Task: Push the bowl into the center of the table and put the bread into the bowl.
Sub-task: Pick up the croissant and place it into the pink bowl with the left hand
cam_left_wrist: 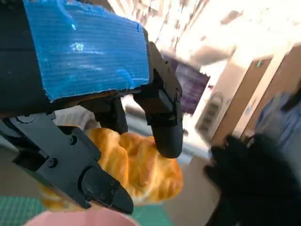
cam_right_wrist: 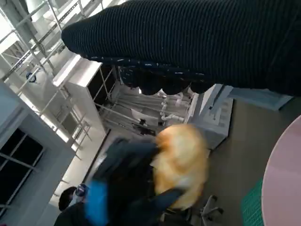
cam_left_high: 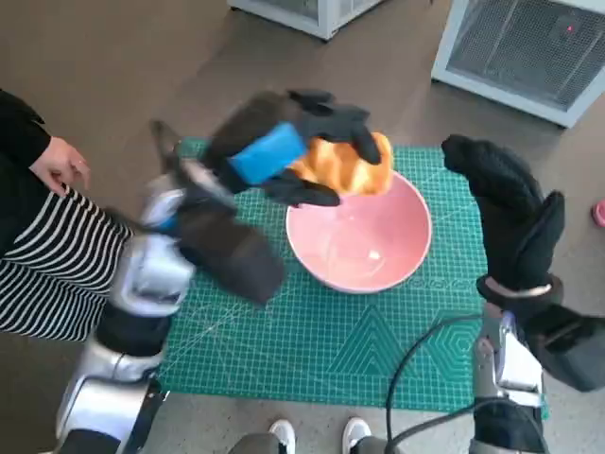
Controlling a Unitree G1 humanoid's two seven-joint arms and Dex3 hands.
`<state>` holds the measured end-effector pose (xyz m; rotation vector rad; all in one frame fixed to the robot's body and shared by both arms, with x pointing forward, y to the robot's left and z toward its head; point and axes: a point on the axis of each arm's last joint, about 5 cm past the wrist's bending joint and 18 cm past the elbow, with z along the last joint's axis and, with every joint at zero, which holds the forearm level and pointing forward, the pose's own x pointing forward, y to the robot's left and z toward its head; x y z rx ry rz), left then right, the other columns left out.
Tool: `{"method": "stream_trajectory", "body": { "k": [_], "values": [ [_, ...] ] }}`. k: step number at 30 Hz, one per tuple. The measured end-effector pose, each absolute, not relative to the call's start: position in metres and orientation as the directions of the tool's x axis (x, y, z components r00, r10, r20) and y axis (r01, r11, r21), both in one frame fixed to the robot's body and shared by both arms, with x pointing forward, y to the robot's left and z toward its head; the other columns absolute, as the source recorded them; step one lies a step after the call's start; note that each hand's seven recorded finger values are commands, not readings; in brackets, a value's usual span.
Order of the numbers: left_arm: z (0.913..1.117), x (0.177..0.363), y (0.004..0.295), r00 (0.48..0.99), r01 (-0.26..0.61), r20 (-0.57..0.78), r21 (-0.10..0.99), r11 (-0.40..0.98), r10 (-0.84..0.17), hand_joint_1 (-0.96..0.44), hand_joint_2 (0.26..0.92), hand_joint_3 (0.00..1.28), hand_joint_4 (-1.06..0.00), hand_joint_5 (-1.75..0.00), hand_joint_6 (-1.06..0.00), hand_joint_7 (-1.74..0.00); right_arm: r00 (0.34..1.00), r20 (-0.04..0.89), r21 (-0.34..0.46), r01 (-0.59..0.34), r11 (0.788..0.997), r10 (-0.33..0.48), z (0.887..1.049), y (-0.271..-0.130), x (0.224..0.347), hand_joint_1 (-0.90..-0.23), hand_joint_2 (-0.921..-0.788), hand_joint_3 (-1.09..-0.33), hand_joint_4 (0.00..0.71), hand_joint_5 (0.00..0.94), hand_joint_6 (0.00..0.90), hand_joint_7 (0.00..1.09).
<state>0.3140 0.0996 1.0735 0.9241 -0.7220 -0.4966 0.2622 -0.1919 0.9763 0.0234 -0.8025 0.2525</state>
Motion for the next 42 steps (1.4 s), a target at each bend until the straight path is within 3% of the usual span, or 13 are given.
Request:
{"method": "stream_trajectory", "body": {
  "k": [7,11,14,15,16,17,19,20,23,33,42],
  "values": [
    [1.054,0.332,0.079,0.668,0.156,0.233,0.885,0.438,-0.707,0.0,0.904,0.01,-0.84,-0.99,-0.67,-1.13,0.669,0.712,-0.084,-0.219,0.972,0.212,0.976,-0.192,0.261,-0.691,-0.921,-0.655,0.181,0.001,0.136,0.4],
    [1.045,0.339,0.074,0.666,0.198,0.177,0.895,0.401,-0.724,0.0,0.917,0.06,-0.75,-1.09,-0.6,-1.2,0.669,0.712,-0.09,-0.213,0.973,0.213,0.977,-0.192,0.26,-0.69,-0.921,-0.658,0.181,0.001,0.134,0.4],
    [1.04,0.343,0.072,0.67,0.228,0.141,0.895,0.383,-0.728,0.0,0.92,0.16,-0.61,-1.23,-0.5,-1.31,0.668,0.713,-0.093,-0.209,0.973,0.212,0.977,-0.192,0.26,-0.687,-0.921,-0.662,0.181,0.001,0.133,0.4],
    [1.039,0.344,0.072,0.673,0.235,0.13,0.896,0.377,-0.728,-0.07,0.92,0.18,-0.56,-1.14,-0.5,-1.34,0.668,0.713,-0.093,-0.209,0.974,0.211,0.977,-0.192,0.26,-0.686,-0.921,-0.664,0.181,0.001,0.132,0.4],
    [1.038,0.346,0.072,0.678,0.246,0.111,0.897,0.367,-0.726,-0.17,0.92,0.2,-0.52,-0.94,-0.49,-1.37,0.667,0.714,-0.094,-0.208,0.974,0.212,0.977,-0.191,0.26,-0.684,-0.921,-0.665,0.182,0.001,0.132,0.4],
    [1.037,0.347,0.071,0.682,0.253,0.096,0.899,0.357,-0.725,-0.16,0.899,0.2,-0.49,-0.83,-0.45,-1.25,0.667,0.714,-0.094,-0.208,0.974,0.211,0.977,-0.191,0.259,-0.683,-0.921,-0.666,0.182,0.001,0.132,0.4],
    [1.035,0.35,0.072,0.689,0.271,0.061,0.902,0.336,-0.722,-0.16,0.876,0.12,-0.48,-0.44,-0.44,-0.76,0.667,0.715,-0.094,-0.206,0.974,0.21,0.977,-0.192,0.259,-0.682,-0.921,-0.669,0.182,0.002,0.132,0.4],
    [1.035,0.35,0.072,0.693,0.279,0.047,0.903,0.327,-0.72,-0.19,0.87,0.08,-0.46,-0.29,-0.42,-0.59,0.667,0.715,-0.094,-0.206,0.974,0.209,0.977,-0.192,0.259,-0.681,-0.921,-0.67,0.182,0.001,0.131,0.4],
    [1.034,0.353,0.074,0.696,0.308,0.002,0.903,0.301,-0.718,-0.23,0.866,0.03,-0.43,-0.11,-0.41,-0.35,0.668,0.714,-0.093,-0.204,0.974,0.208,0.976,-0.192,0.258,-0.681,-0.921,-0.672,0.182,0.001,0.13,0.4],
    [1.033,0.354,0.079,0.665,0.363,-0.059,0.897,0.253,-0.745,-0.32,0.846,0.0,-0.29,0.0,-0.32,-0.16,0.674,0.709,-0.091,-0.203,0.975,0.207,0.975,-0.193,0.257,-0.68,-0.921,-0.673,0.183,0.002,0.127,0.41],
    [1.049,0.352,0.096,0.623,0.384,-0.019,0.878,0.285,-0.782,-0.27,0.818,0.0,-0.16,0.0,-0.25,-0.09,0.676,0.707,-0.09,-0.205,0.975,0.208,0.974,-0.192,0.257,-0.681,-0.921,-0.673,0.184,0.001,0.126,0.41]
  ]
}}
